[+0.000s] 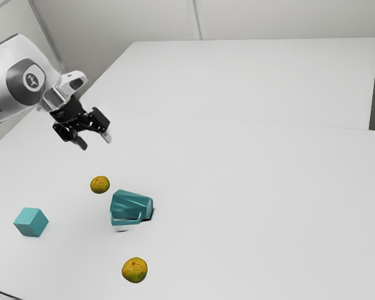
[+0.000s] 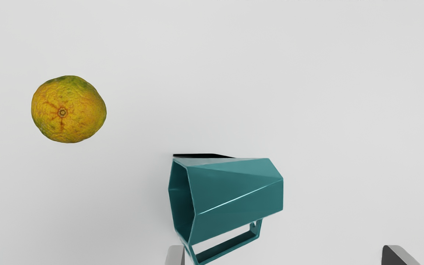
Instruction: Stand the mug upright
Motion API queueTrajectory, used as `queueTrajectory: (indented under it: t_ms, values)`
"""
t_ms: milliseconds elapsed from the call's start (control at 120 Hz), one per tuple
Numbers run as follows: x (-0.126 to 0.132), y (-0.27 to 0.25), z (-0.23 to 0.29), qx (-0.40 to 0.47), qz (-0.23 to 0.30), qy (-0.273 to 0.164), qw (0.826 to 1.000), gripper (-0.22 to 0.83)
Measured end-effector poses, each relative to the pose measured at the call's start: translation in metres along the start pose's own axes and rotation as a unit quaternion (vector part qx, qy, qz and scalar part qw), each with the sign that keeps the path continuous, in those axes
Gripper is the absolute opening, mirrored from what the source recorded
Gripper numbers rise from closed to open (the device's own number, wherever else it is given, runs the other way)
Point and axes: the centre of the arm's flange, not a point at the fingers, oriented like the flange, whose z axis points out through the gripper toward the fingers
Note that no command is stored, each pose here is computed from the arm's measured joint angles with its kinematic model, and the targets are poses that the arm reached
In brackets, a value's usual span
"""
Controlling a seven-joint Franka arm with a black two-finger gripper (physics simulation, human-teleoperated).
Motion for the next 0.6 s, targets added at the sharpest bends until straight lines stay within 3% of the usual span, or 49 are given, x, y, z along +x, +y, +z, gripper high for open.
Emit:
queueTrajectory:
  t_ms: [275,600]
  values:
    - [-0.018,-0.055,0.055,-0.13,-0.033,0.046,0.99,0.59]
    - [-0.022,-0.088,0.096,-0.209,-0.019,0.094,0.973,0.59]
